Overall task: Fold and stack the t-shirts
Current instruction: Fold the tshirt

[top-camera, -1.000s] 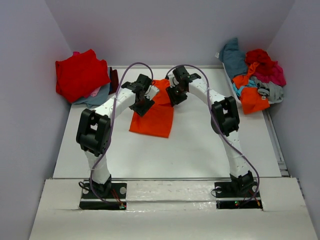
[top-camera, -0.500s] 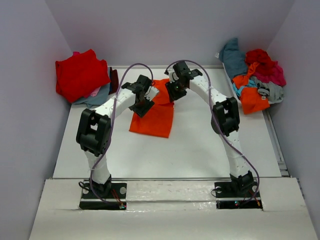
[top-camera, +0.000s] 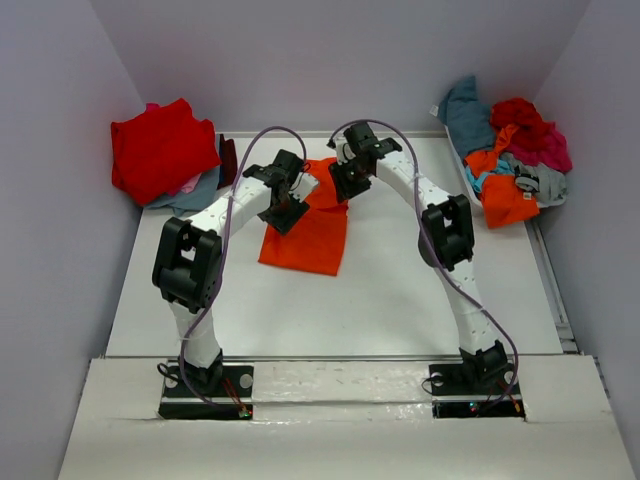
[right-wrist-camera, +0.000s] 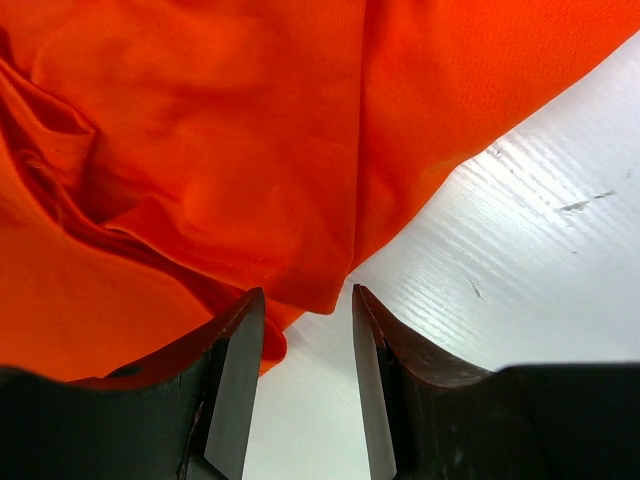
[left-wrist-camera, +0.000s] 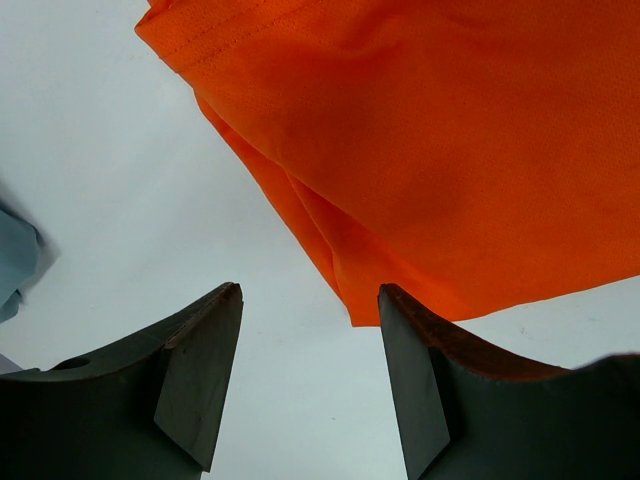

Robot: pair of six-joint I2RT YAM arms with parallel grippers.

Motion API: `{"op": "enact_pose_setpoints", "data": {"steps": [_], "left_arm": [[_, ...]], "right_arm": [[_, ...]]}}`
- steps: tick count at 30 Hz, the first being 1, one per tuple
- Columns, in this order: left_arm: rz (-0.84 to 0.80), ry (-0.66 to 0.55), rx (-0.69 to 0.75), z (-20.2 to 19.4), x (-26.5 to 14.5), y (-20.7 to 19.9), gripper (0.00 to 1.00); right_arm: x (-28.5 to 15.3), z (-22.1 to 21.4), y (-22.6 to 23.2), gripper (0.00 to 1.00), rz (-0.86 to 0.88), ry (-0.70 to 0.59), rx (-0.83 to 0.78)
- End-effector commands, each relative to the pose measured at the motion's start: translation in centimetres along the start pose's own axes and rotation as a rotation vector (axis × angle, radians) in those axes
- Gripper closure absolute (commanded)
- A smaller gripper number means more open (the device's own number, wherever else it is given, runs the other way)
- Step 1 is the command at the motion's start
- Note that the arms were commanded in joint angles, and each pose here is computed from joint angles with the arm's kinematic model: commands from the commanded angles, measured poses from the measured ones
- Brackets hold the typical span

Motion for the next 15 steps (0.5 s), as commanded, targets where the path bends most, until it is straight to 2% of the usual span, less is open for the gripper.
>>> {"op": "enact_pose_setpoints", "data": {"steps": [1,15], "left_arm": [[-0.007,-0.016,-0.005,0.2,-0.6,0.2,0.31],[-0.015,-0.014,-0.003,0.6,-0.3,0.2,0.31]], "right_arm": [[1.5,-0.6,0.4,0.53,0.009,0.018,-0.001],[2.2,-2.9,0.3,0.53,0.010,0.092,0.000]]}}
Point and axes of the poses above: each gripper's point midway between its finger pads, its own x axis out along the fingers, its own y axis along the line the jaws close on, z = x × y, the point moved 8 cm from there along -x, back along the fingers, and after that the axes turned 3 degrees about -x, right-handed, at the moved point
